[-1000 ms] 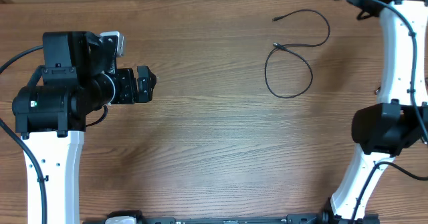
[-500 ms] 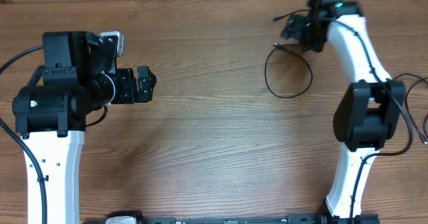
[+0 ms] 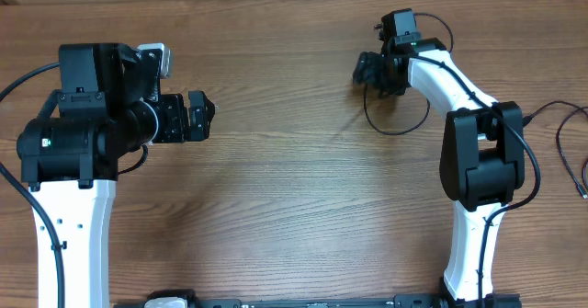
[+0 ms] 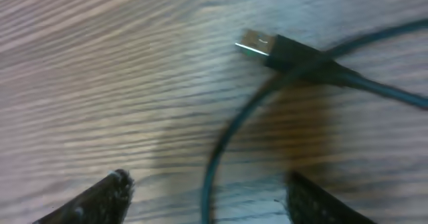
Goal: Untangle cables
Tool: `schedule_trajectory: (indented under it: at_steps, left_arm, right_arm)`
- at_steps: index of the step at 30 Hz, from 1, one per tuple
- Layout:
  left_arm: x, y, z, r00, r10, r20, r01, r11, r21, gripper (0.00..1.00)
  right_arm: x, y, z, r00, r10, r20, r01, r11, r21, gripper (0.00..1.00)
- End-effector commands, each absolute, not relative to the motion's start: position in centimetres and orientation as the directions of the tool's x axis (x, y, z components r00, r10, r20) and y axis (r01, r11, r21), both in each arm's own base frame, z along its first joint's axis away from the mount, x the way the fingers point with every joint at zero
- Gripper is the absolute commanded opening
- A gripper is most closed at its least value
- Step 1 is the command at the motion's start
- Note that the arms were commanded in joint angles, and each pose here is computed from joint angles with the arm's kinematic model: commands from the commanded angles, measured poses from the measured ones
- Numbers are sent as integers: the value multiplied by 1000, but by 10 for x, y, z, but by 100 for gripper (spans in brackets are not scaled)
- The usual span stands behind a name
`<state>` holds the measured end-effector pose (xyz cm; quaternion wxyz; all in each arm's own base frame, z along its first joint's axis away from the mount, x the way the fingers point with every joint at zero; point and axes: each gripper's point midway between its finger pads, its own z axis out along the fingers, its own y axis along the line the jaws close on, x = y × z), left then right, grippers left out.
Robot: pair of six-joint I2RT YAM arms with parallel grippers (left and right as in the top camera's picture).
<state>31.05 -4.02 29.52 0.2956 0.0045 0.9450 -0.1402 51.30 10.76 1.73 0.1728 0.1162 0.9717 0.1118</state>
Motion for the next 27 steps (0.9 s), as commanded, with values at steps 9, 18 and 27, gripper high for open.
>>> schedule_trajectory:
  at_steps: [9,18,27]
  left_arm:
    - [311,-40,300,-818,-84,-569,85,961,-264,100]
    - [311,-40,300,-818,-84,-569,84,961,-264,100]
    - [311,-40,300,-818,-84,-569,84,961,-264,100]
  right_arm:
    - [509,92,-21,-919,274,-285,229,957,180,16]
    - [534,79,20,-904,220,-367,188,975,122,4]
    - [546,-106,242,-591,131,-796,716,539,-444,4]
